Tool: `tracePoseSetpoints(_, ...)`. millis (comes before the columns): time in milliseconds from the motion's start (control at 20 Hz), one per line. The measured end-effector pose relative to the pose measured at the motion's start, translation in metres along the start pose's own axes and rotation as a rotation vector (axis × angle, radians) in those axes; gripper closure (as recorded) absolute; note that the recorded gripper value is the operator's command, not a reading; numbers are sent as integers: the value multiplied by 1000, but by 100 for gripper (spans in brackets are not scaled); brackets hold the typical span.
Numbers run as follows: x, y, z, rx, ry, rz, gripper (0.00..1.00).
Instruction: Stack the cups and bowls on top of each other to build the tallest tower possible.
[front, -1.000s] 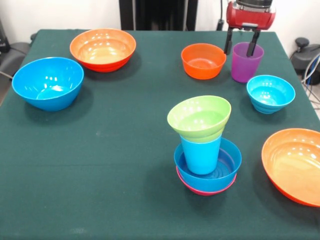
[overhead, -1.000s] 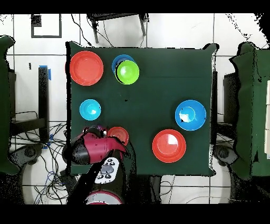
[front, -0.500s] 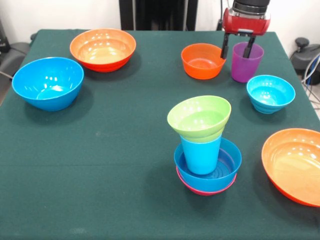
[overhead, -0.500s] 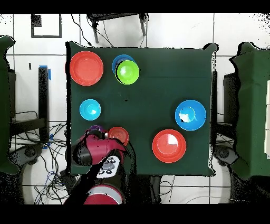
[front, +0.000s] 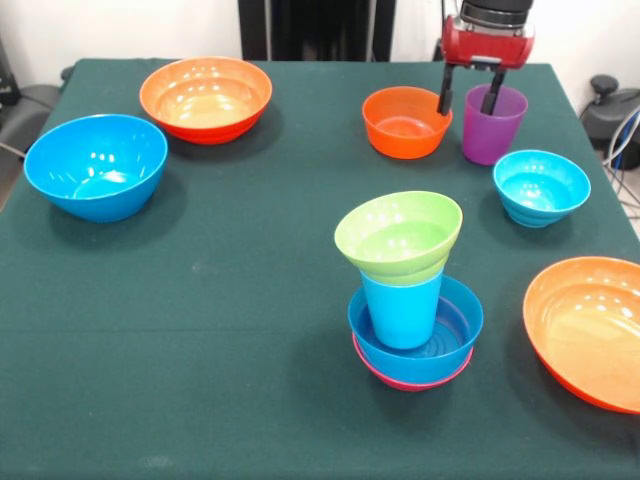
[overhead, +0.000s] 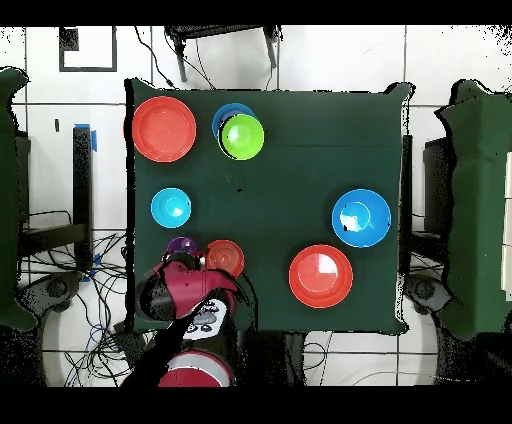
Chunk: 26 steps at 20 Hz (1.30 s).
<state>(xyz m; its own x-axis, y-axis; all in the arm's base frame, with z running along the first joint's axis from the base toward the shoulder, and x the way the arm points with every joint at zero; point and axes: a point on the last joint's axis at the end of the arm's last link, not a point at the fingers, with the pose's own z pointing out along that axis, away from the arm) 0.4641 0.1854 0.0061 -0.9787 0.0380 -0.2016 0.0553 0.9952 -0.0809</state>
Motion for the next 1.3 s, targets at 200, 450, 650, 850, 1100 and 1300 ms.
tracePoseSetpoints(200, 3, 4, -3, 3, -33, 3, 0)
tracePoseSetpoints(450, 1, 8, -5, 3, -77, 35, 100)
tracePoseSetpoints(650, 1, 10, -6, 2, -88, 60, 100)
tracePoseSetpoints(850, 1, 10, -6, 1, -88, 75, 100)
tracePoseSetpoints(1100, 1, 10, -6, 1, -90, 81, 100)
tracePoseSetpoints(1300, 0, 11, -8, -1, -93, 80, 100)
